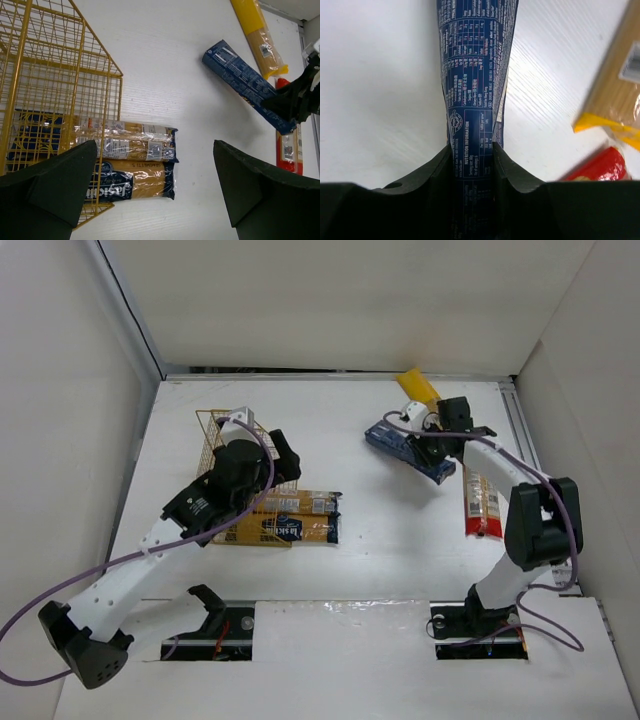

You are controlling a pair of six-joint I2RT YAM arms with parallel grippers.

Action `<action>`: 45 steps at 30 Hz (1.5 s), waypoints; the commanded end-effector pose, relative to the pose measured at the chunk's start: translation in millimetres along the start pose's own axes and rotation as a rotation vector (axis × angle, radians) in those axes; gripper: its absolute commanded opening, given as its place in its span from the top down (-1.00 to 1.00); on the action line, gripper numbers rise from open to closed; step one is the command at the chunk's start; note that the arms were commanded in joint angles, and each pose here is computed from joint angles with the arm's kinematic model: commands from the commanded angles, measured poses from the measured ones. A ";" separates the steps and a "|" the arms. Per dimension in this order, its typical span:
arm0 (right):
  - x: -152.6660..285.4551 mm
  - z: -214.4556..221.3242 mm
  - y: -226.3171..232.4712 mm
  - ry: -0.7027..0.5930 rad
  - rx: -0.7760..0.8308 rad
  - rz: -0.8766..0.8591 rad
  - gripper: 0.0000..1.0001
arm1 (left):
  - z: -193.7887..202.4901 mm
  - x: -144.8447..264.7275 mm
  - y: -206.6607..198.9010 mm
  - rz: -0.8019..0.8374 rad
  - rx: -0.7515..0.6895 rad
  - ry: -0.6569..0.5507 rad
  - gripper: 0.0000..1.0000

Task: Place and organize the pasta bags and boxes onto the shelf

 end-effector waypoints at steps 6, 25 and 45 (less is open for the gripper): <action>32.2 -75.2 103.0 -0.294 0.255 -0.153 1.00 | 7.7 5.7 4.9 0.011 0.032 -0.006 -1.00; 7.4 -98.7 231.9 -0.467 0.590 -0.504 1.00 | 10.7 10.2 7.8 0.009 0.047 -0.001 -1.00; -46.2 -143.8 313.1 -0.553 0.743 -0.785 0.93 | 5.1 1.2 2.1 0.005 0.007 0.007 -1.00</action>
Point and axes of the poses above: each gripper's point midway between its finger pads, its own x axis back along the fingers, its own y axis along the line the jaws close on, z = x × y, the point moved 2 cm from there along x, back along the fingers, and after that the axes turned 14 degrees about -x, right-handed, at the moved point
